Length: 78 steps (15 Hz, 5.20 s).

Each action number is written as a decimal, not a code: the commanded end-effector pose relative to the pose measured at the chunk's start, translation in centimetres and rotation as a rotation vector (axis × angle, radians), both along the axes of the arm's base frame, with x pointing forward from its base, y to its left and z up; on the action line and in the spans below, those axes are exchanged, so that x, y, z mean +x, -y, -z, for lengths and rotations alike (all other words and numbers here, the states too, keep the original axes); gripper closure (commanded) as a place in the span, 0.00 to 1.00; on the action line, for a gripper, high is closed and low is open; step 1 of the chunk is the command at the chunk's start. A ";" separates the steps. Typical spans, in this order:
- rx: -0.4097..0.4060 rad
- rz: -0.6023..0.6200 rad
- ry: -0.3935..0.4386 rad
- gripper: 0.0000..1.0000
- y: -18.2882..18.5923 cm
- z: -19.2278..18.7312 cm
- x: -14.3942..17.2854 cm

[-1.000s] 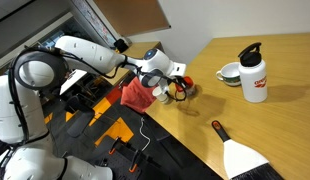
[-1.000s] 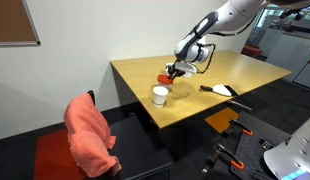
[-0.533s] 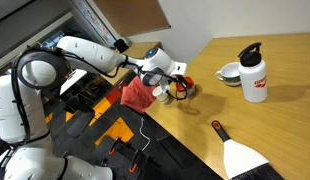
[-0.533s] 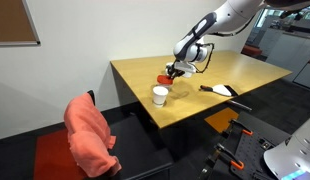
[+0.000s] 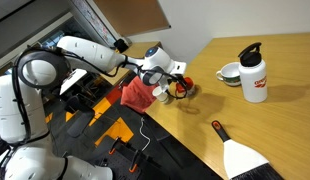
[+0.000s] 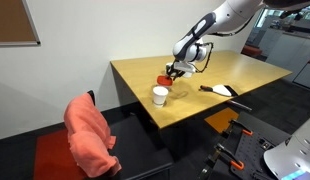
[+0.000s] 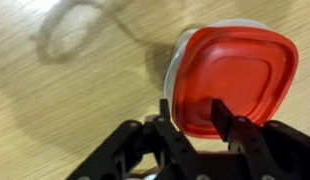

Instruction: Move the candies from the white cup to the bowl and close it

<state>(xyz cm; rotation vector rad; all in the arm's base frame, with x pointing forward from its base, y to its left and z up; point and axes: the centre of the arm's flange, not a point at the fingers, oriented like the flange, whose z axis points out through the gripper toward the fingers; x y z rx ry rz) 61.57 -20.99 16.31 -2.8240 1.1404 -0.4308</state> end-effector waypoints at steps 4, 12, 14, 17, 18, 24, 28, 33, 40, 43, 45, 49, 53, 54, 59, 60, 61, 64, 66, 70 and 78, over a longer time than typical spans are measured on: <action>-0.010 -0.022 0.028 0.01 -1.5 -2.9 -0.7; -0.025 -0.079 0.101 0.00 -0.2 -9.5 -3.1; -0.034 -0.107 0.114 0.00 0.8 -10.8 -3.3; -0.029 -0.183 0.108 0.00 2.8 -11.8 -2.9; -0.023 -0.212 0.094 0.00 3.4 -12.0 -3.1; 0.081 -0.486 -0.091 0.00 8.4 -11.4 -7.3; 0.015 -0.615 -0.213 0.00 12.9 -11.1 -10.7; -0.077 -0.693 -0.314 0.00 15.8 -10.2 -12.6; -0.215 -0.749 -0.426 0.00 15.7 -9.6 -12.9; -0.362 -0.856 -0.514 0.00 17.0 -9.3 -14.0; -0.416 -0.938 -0.532 0.00 17.8 -8.8 -14.7; -0.442 -1.120 -0.478 0.00 18.8 -6.8 -16.2; -0.434 -1.299 -0.331 0.00 19.3 -4.5 -17.7; -0.410 -1.289 -0.330 0.00 19.3 -4.4 -17.7; -0.411 -1.273 -0.354 0.00 19.0 -3.8 -17.6; -0.403 -1.286 -0.345 0.00 19.0 -3.6 -17.3; -0.397 -1.302 -0.334 0.00 19.2 -3.3 -17.1; -0.381 -1.336 -0.320 0.00 19.9 -1.6 -17.0; -0.374 -1.371 -0.310 0.00 20.3 -0.5 -17.0; -0.356 -1.432 -0.304 0.00 21.0 1.4 -17.0; -0.346 -1.496 -0.270 0.00 21.7 4.9 -16.5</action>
